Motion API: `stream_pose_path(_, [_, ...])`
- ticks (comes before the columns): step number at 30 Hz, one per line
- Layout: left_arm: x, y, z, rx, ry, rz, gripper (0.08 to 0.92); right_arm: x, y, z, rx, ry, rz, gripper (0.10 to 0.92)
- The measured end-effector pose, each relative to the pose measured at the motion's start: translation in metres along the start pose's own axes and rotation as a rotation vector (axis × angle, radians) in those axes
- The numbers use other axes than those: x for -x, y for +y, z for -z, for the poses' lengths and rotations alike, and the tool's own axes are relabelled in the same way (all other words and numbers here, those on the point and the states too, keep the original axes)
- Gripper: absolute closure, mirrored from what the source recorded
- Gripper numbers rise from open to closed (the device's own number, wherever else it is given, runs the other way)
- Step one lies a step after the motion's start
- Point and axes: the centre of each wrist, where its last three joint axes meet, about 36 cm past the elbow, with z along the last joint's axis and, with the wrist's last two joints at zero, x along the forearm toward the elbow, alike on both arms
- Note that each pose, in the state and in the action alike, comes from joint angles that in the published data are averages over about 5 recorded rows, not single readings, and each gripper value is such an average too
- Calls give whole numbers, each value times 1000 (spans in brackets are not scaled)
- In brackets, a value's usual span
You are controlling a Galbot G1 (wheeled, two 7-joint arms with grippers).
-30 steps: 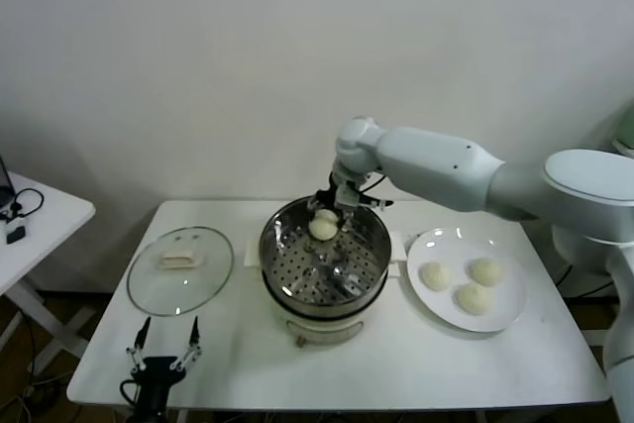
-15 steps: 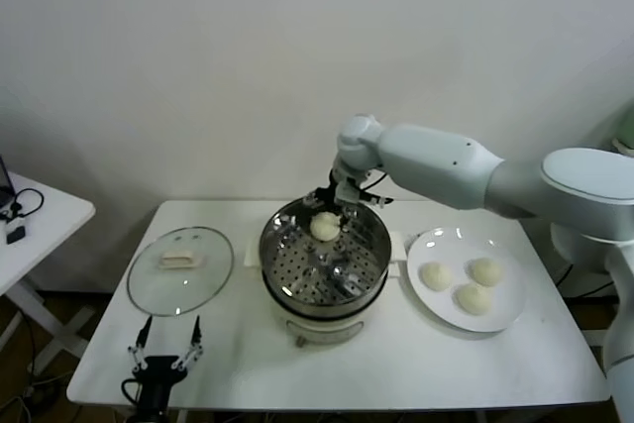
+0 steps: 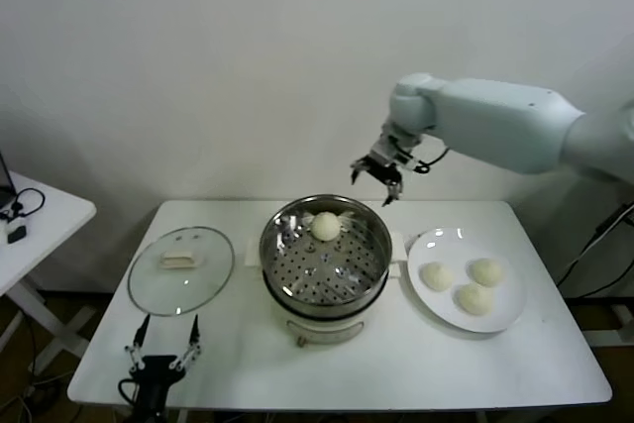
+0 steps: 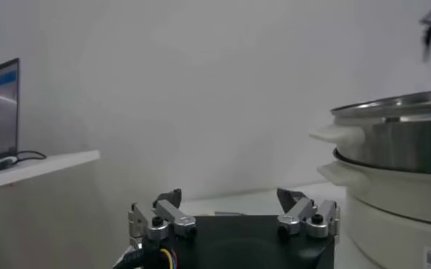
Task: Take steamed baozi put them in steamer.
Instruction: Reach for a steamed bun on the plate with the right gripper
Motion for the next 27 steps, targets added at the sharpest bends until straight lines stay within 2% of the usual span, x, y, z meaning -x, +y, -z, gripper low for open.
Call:
stream_pose_path(6, [1,3,0,0,-4,9,177,16,52,-28,241,-3,18,200])
stream_pose_path(12, [-1,5,0,3,-3,15,177,51,88,-36,401,6,41,200])
stream_pose_path(27, [-7,9,-2,19,6,20,177,131,140,-33,523,50,104,200])
